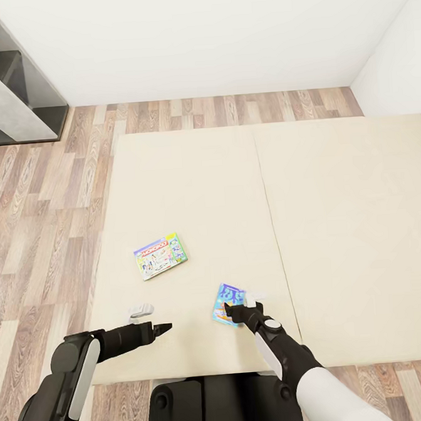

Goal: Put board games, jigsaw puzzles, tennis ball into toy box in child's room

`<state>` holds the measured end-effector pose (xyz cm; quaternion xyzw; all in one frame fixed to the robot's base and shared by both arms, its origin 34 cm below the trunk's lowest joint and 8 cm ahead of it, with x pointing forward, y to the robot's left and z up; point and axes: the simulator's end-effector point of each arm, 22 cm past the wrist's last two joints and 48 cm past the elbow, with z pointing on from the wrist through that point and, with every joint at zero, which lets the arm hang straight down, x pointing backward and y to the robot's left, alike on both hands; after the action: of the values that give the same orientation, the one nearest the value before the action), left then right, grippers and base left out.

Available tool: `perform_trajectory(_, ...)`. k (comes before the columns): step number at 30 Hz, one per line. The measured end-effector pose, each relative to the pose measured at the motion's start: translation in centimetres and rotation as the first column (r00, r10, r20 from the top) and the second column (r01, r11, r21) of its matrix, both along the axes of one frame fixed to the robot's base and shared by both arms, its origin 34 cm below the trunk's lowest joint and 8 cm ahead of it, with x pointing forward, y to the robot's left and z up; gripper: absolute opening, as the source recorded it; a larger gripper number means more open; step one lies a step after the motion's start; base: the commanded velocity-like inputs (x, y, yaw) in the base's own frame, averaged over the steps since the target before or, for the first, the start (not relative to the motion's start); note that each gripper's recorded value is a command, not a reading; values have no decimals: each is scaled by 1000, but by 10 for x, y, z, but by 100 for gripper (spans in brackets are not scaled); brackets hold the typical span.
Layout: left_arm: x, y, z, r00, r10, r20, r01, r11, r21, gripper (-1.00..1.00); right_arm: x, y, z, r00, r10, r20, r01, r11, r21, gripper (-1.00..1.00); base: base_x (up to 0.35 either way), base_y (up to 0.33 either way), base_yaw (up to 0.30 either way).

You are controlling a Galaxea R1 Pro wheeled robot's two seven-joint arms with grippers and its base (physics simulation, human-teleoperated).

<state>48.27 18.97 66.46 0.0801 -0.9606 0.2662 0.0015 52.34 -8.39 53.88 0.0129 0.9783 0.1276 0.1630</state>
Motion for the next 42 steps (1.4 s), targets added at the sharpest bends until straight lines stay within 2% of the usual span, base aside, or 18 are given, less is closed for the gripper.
perform_trajectory(22,0,0,0,1000,0,0,0,1000,0,100,-1,0,0,1000,0,-2,0,1000,0,100,0,0,0)
perform_trajectory(42,0,0,0,1000,0,-1,0,1000,0,100,-16,-1,-6,999,7,-50,-7,1000,-6,100,0,0,0)
